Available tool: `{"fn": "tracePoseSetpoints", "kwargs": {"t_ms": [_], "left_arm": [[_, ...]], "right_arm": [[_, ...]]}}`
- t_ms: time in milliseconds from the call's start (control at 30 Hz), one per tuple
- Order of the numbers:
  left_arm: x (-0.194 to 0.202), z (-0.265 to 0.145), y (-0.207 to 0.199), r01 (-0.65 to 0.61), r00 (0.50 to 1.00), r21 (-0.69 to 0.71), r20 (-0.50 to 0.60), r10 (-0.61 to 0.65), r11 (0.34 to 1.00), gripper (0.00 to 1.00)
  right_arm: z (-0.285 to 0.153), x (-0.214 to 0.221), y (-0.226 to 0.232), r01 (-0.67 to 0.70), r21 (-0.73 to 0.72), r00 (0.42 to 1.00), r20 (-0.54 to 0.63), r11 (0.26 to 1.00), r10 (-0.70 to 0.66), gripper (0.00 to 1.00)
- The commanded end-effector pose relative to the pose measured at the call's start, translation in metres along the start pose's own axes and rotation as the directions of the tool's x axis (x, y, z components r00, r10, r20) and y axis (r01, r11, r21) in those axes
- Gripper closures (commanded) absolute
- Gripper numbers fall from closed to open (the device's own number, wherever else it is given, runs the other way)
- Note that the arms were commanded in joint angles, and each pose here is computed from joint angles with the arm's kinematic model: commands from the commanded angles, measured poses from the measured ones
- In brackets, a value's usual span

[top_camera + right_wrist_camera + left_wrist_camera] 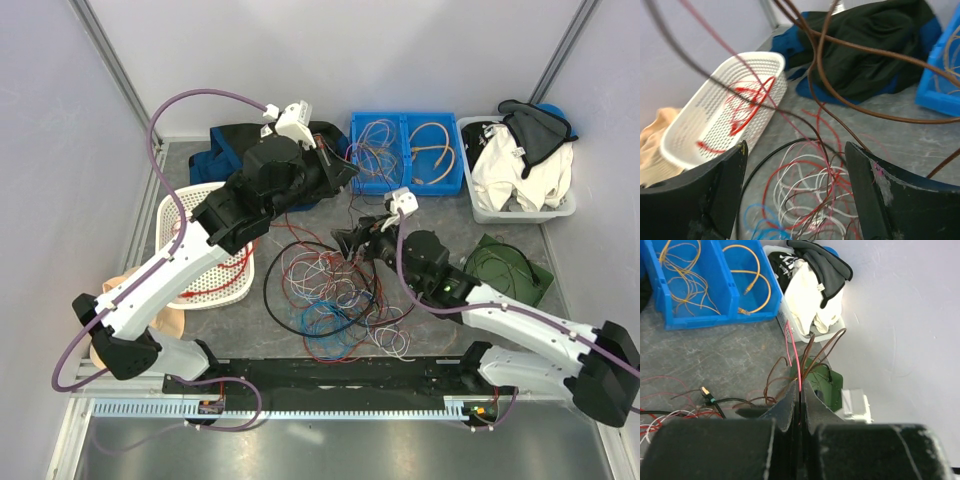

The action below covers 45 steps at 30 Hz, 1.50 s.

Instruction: Untangle the cables

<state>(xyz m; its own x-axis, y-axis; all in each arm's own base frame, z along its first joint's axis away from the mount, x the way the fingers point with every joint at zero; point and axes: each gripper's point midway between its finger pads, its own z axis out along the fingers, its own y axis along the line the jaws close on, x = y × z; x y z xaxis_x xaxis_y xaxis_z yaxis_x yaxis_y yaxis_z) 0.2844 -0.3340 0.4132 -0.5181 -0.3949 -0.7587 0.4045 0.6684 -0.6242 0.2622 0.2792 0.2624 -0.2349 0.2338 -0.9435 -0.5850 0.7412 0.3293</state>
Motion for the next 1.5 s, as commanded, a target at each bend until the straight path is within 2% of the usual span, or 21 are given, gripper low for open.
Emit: {"fn": "tracePoseSetpoints", "kwargs": {"t_ms": [0,100,167,200,233,333,433,567,633,700,767,900,933,967,1033,1067,1100,1167,1200,1333,1467], "left_arm": [[0.0,-0.001,-0.014,0.071,0.997,0.053,-0.021,-0.07,0.996,0.98],[0.008,0.0,-0.015,0.082,0.996,0.063,-0.047,-0.079,0.995,0.98],[0.012,0.0,-0.014,0.083,0.995,0.066,-0.059,-0.079,0.994,0.98],[0.013,-0.001,-0.01,0.072,0.996,0.056,-0.054,-0.069,0.996,0.98],[0.012,-0.002,-0.006,0.059,0.997,0.045,-0.044,-0.057,0.997,0.98],[0.002,-0.014,0.018,0.005,0.999,-0.038,0.034,-0.004,0.999,0.98],[-0.008,-0.032,0.05,-0.046,0.992,-0.147,0.111,0.062,0.988,0.91],[-0.01,-0.052,0.091,-0.051,0.981,-0.255,0.169,0.096,0.966,0.74],[0.0,-0.057,0.113,-0.055,0.978,-0.304,0.175,0.112,0.951,0.53],[0.009,-0.065,0.129,-0.064,0.976,-0.331,0.177,0.129,0.942,0.41],[0.014,-0.072,0.137,-0.066,0.971,-0.33,0.197,0.137,0.942,0.39],[0.019,-0.085,0.144,-0.089,0.966,-0.317,0.206,0.16,0.944,0.06],[0.016,-0.087,0.138,-0.093,0.961,-0.283,0.227,0.161,0.955,0.04],[0.028,-0.084,0.141,-0.12,0.962,-0.257,0.21,0.177,0.959,0.03],[0.04,-0.09,0.106,-0.222,0.952,-0.014,0.214,0.22,0.975,0.06],[0.048,-0.089,0.089,-0.258,0.933,0.132,0.292,0.211,0.957,0.07],[0.067,-0.098,0.064,-0.319,0.929,0.32,0.292,0.227,0.892,0.09],[0.08,-0.114,0.049,-0.343,0.91,0.475,0.381,0.162,0.811,0.11],[0.092,-0.118,0.043,-0.316,0.928,0.537,0.348,0.136,0.782,0.14],[0.13,-0.106,0.032,-0.257,0.964,0.63,0.224,0.146,0.733,0.23],[0.146,-0.105,0.017,-0.254,0.965,0.671,0.223,0.136,0.697,0.23]], "right_arm": [[0.02,-0.019,-0.019,0.001,0.133,0.99,0.137,0.991,-0.02,0.14],[0.033,-0.022,-0.015,-0.016,0.134,0.986,0.166,0.991,-0.007,0.14],[0.039,-0.029,-0.012,-0.026,0.132,0.983,0.183,0.991,0.002,0.25],[0.04,-0.028,-0.01,-0.023,0.122,0.984,0.177,0.992,0.001,0.32],[0.039,-0.03,-0.002,-0.019,0.085,0.985,0.174,0.996,0.004,0.5],[0.028,-0.039,0.003,-0.037,0.059,0.985,0.173,0.998,0.026,0.82],[0.013,-0.039,0.007,-0.057,0.042,0.991,0.12,0.997,0.052,1.0],[-0.01,-0.036,0.011,-0.073,0.031,0.997,0.025,0.997,0.072,1.0],[-0.018,-0.037,0.014,-0.084,0.021,0.996,0.008,0.996,0.084,1.0],[-0.027,-0.041,0.017,-0.096,0.008,0.995,-0.005,0.995,0.096,1.0],[-0.033,-0.046,0.02,-0.1,-0.005,0.995,-0.006,0.995,0.1,1.0],[-0.04,-0.053,0.025,-0.116,-0.015,0.993,-0.028,0.993,0.116,1.0],[-0.04,-0.055,0.027,-0.12,-0.018,0.992,-0.031,0.993,0.12,1.0],[-0.042,-0.058,0.028,-0.125,-0.018,0.991,-0.038,0.992,0.125,1.0],[-0.042,-0.06,0.031,-0.141,-0.022,0.989,-0.049,0.99,0.14,1.0],[-0.042,-0.061,0.033,-0.145,-0.022,0.988,-0.062,0.989,0.144,1.0],[-0.042,-0.061,0.034,-0.149,-0.022,0.987,-0.065,0.989,0.148,1.0],[-0.042,-0.061,0.033,-0.16,-0.013,0.985,-0.07,0.987,0.159,1.0],[-0.042,-0.062,0.033,-0.162,-0.01,0.985,-0.066,0.987,0.161,1.0],[-0.04,-0.06,0.031,-0.164,0.0,0.984,-0.071,0.986,0.164,1.0],[-0.037,-0.059,0.03,-0.164,0.01,0.984,-0.073,0.986,0.164,1.0]]}}
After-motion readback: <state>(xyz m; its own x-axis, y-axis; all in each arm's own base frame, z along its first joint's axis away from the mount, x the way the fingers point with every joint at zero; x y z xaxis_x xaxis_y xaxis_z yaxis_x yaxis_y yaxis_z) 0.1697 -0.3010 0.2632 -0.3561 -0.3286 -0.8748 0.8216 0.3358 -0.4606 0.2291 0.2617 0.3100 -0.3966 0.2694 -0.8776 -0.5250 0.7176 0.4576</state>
